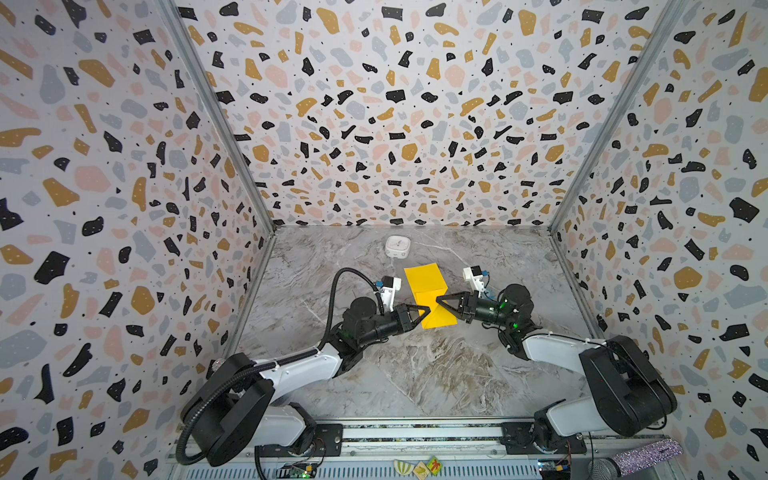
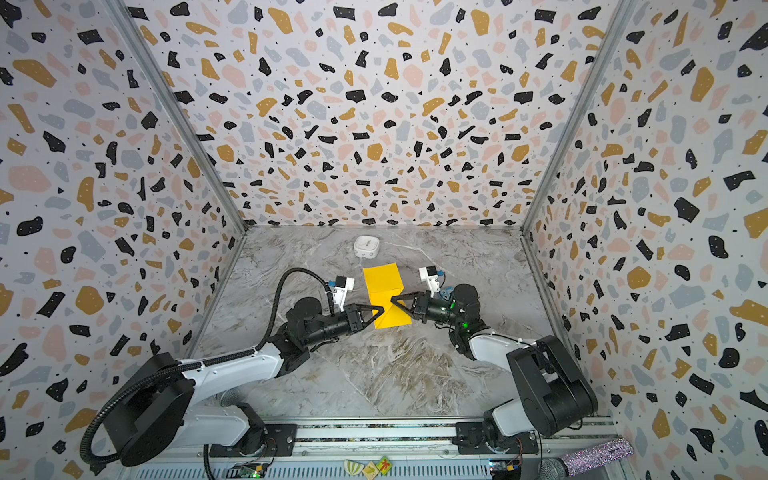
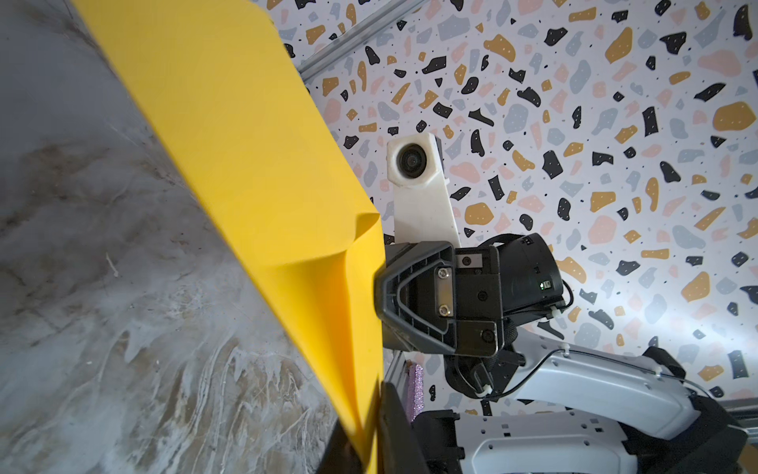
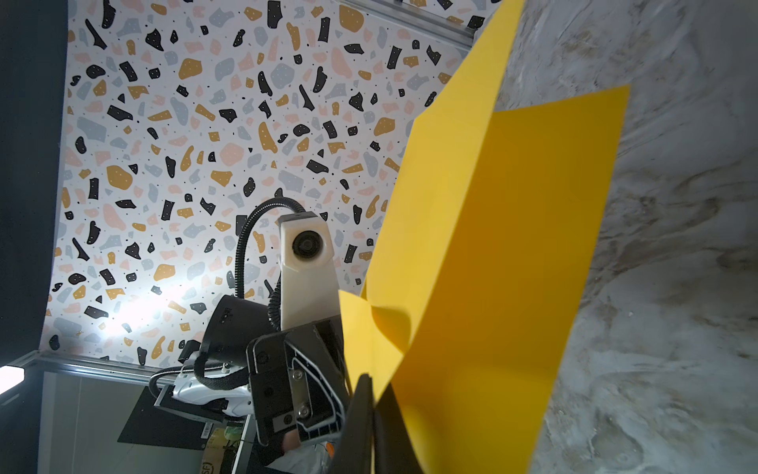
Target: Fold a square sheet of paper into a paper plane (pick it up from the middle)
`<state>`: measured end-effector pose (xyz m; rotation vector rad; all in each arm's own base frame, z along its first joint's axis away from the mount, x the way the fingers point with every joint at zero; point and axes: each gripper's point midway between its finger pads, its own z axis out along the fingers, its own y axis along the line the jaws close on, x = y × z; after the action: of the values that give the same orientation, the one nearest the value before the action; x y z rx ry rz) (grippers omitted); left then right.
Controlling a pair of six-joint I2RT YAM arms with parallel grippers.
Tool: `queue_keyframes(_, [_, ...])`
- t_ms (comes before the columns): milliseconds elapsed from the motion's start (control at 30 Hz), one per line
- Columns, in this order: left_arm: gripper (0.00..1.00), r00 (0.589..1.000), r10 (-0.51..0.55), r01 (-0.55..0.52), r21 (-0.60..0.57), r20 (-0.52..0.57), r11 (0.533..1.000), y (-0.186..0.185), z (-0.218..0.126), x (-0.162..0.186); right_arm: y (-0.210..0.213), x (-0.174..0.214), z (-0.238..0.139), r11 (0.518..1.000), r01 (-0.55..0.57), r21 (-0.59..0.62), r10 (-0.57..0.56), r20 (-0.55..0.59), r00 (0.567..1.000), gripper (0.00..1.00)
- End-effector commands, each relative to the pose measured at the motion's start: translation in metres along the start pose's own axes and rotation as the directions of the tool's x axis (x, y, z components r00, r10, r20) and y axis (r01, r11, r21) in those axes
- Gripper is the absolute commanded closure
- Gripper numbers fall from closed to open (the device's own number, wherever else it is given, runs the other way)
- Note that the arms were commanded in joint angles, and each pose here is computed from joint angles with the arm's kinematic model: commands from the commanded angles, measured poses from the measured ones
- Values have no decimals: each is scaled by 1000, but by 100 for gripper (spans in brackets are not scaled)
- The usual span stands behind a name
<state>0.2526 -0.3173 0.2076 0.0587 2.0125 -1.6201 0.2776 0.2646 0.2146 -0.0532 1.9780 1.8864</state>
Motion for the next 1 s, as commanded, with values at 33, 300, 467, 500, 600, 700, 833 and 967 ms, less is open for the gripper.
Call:
queue_keyframes(33, [98,999,53,-53,-9,15,999,-5,5,-10,5,-5,-10,998,62,21,-62,9,998,73])
queue_keyframes(300, [100,976,204,-219,-402,-81,889,60,-14,-10,-52,-33,-60,920,128,371,-174,93,980,25])
queue_keyframes(467, [98,928,305,-352,-772,-215,529,113,-75,-32,-69,-55,-89,806,177,564,-294,123,948,20])
queue_keyframes(500, [98,917,315,-371,-816,-246,444,119,-89,-37,-67,-58,-91,794,191,577,-315,123,941,20])
queue_keyframes(600, [97,883,319,-413,-892,-344,183,130,-125,-50,-59,-67,-95,760,240,604,-380,114,918,20])
queue_keyframes(700, [98,847,303,-444,-895,-436,-44,135,-145,-57,-57,-72,-99,740,255,623,-410,117,905,20])
queue_keyframes(833, [98,817,278,-477,-863,-506,-169,148,-139,-52,-63,-74,-104,727,251,639,-422,128,897,19])
queue_keyframes(967, [96,799,232,-528,-832,-555,-170,166,-110,-33,-74,-78,-109,706,224,672,-399,115,910,19])
